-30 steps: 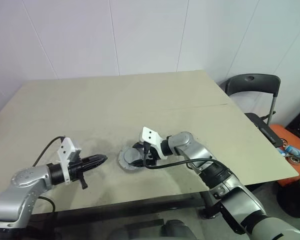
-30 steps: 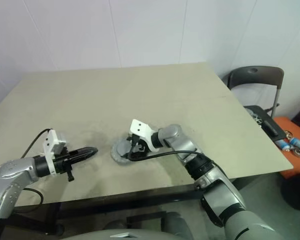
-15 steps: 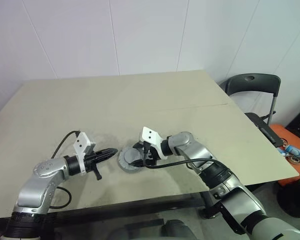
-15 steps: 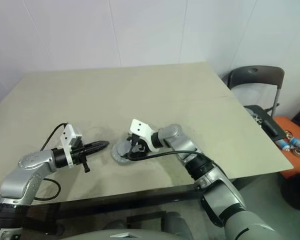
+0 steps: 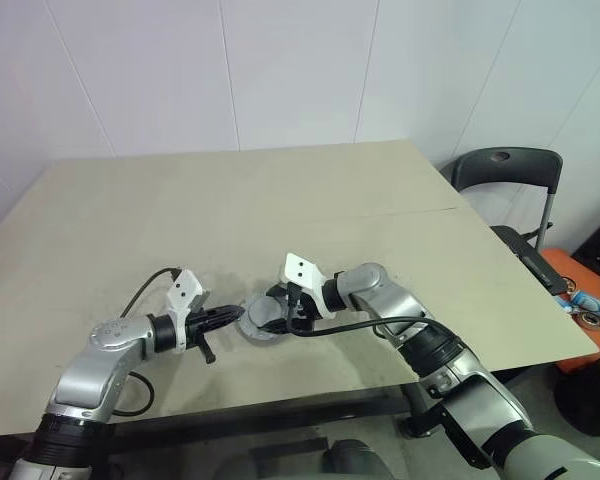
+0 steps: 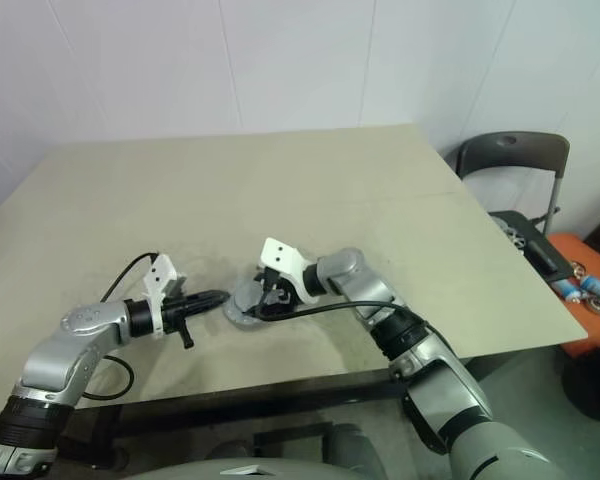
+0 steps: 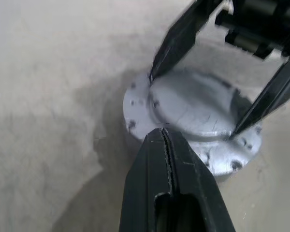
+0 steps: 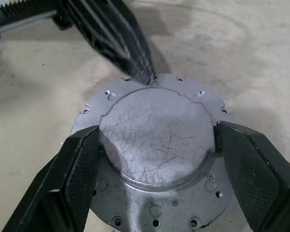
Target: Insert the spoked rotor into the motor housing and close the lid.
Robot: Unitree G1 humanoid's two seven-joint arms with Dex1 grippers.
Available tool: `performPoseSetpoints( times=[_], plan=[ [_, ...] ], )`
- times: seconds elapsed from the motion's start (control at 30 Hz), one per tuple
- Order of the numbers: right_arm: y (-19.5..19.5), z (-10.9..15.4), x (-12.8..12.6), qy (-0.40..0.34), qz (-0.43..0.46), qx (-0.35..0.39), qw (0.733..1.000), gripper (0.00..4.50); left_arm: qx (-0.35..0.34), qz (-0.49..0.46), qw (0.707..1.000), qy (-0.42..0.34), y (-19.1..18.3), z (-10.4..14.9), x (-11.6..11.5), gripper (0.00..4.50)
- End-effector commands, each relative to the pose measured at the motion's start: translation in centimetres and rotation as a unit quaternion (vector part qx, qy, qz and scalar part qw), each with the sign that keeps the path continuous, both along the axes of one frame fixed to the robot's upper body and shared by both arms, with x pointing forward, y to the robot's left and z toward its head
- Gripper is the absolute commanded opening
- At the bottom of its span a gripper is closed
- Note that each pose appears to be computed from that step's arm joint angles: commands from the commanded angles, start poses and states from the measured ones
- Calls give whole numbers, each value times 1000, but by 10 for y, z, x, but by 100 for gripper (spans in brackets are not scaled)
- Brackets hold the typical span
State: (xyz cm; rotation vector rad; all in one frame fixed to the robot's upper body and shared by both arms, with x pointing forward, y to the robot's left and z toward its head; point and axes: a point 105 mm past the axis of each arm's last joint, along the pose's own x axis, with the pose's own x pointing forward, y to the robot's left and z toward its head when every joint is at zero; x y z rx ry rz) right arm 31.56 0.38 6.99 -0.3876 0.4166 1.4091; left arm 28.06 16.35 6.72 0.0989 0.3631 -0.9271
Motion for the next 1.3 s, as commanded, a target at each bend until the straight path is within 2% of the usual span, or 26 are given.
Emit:
performPoseSetpoints(
  times=[0.03, 0.33, 0.37, 0.4, 0.73, 0.87, 1.0, 1.13, 1.3],
  plan=[
    [-12, -16, 0, 18, -15, -36, 999, 345, 10, -5, 1000, -6, -1, 6, 2, 0],
    [-11, -11, 2, 23, -26, -28, 999, 345, 23, -8, 1000, 13, -2, 1, -3, 0],
    [-12, -10, 3, 23, -28, -25, 999, 418, 25, -8, 1000, 14, -2, 0, -3, 0],
    [-12, -8, 4, 23, -29, -23, 999, 447, 27, -7, 999, 14, -2, 0, -2, 0],
    [-18, 35, 19, 54, -71, 59, 994, 449, 40, -10, 999, 18, 1, 0, -1, 0],
    [-33, 52, 26, 103, -109, 102, 983, 449, 47, -15, 999, 15, 2, 1, 0, 0],
    [-57, 54, 21, 206, -150, 127, 959, 449, 50, -17, 999, 15, 3, 1, 2, 0],
    [-87, 32, 9, 370, -238, 112, 891, 449, 52, -21, 998, 18, 3, -2, 1, 0],
    [-89, 27, -4, 468, -260, 130, 834, 449, 53, -25, 998, 21, 3, -4, 0, 0]
  ],
)
